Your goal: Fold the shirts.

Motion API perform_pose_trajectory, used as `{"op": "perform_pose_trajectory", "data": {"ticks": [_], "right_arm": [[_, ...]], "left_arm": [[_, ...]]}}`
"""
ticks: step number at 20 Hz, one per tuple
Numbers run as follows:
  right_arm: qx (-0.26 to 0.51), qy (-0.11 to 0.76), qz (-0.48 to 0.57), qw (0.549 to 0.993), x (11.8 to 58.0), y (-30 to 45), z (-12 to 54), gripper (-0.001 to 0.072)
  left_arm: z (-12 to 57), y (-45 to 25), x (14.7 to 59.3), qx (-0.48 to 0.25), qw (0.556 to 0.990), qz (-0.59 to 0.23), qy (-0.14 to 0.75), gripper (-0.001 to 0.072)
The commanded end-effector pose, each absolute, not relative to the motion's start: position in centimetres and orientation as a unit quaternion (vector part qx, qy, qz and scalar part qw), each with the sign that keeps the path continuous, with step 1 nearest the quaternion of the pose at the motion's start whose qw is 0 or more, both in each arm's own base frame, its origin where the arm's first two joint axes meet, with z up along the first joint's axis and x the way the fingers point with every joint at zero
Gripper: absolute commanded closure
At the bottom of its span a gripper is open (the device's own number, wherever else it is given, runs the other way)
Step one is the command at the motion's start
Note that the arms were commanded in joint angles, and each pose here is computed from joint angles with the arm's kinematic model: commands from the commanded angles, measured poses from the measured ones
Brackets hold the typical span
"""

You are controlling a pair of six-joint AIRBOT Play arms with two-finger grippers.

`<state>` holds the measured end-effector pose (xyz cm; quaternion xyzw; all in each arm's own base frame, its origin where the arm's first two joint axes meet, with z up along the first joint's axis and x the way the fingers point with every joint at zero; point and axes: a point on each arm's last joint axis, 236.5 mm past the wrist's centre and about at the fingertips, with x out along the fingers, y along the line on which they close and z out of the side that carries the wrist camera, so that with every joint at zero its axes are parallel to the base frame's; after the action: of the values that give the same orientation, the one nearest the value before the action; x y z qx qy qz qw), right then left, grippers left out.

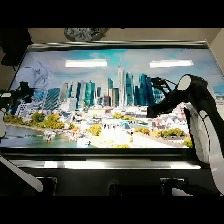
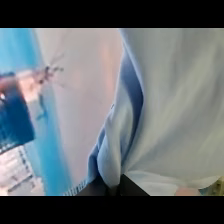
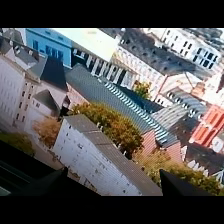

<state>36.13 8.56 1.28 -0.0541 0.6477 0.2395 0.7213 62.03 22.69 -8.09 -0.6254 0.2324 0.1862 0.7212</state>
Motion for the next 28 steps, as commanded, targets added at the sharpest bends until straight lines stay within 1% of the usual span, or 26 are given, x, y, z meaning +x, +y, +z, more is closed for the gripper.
{"op": "perform_pose_trajectory", "data": {"ticks": [1,3,5,7,8,9,12,14,15,17,19,21,22,24,26,28], "right_arm": [[-0.055,0.649,0.240,0.720,36.1,8.5,1.2,0.0041],[-0.055,0.647,0.239,0.722,36.2,8.5,1.2,0.0041],[-0.055,0.633,0.234,0.736,37.2,8.5,1.3,0.0040],[-0.059,0.630,0.235,0.738,37.3,8.5,1.3,0.0020],[-0.065,0.631,0.243,0.734,37.1,8.5,1.3,0.0021],[-0.066,0.642,0.248,0.722,36.3,8.5,1.3,0.0023],[-0.113,0.677,0.321,0.653,32.1,8.4,1.4,0.0021],[-0.122,0.688,0.342,0.629,30.1,8.2,2.6,0.0022],[-0.128,0.681,0.345,0.633,29.7,8.2,3.5,0.0022],[-0.135,0.657,0.339,0.660,29.4,8.2,5.8,0.0022],[-0.145,0.626,0.331,0.691,28.8,8.2,8.4,0.0022],[-0.160,0.589,0.323,0.723,28.1,8.1,11.1,0.0022],[-0.166,0.571,0.319,0.738,27.6,8.1,12.5,0.0022],[-0.176,0.542,0.314,0.759,26.4,8.0,14.7,0.0022],[-0.186,0.512,0.307,0.781,25.5,7.9,16.6,0.0022],[-0.188,0.480,0.290,0.806,25.6,7.8,18.1,0.0024]], "left_arm": [[-5.0,22.3,62.4,-0.593,0.755,0.162,0.228,0.0683],[0.7,21.9,62.7,-0.537,0.808,0.129,0.204,0.0683],[8.7,20.0,62.3,-0.460,0.866,0.077,0.180,0.0683],[17.3,16.1,60.3,-0.370,0.915,0.006,0.162,0.0684],[21.1,13.8,58.8,-0.333,0.930,-0.029,0.155,0.0683],[24.8,11.3,56.9,-0.296,0.942,-0.057,0.149,0.0684],[34.2,5.4,50.4,-0.188,0.971,-0.097,0.114,0.0683],[38.9,1.2,45.5,-0.128,0.980,-0.124,0.091,0.0683],[39.8,-0.9,43.4,-0.109,0.979,-0.146,0.095,0.0683],[39.1,-5.9,39.8,-0.090,0.963,-0.213,0.141,0.0684],[36.3,-10.9,37.2,-0.079,0.932,-0.284,0.211,0.0683],[32.9,-15.5,35.6,-0.071,0.899,-0.344,0.263,0.0683],[30.8,-17.8,34.9,-0.071,0.880,-0.370,0.289,0.0683],[24.7,-23.2,32.8,-0.072,0.829,-0.422,0.358,0.0683],[17.8,-28.8,29.7,-0.068,0.779,-0.461,0.420,0.0683],[11.3,-34.0,26.0,-0.067,0.743,-0.475,0.466,0.0679]]}}
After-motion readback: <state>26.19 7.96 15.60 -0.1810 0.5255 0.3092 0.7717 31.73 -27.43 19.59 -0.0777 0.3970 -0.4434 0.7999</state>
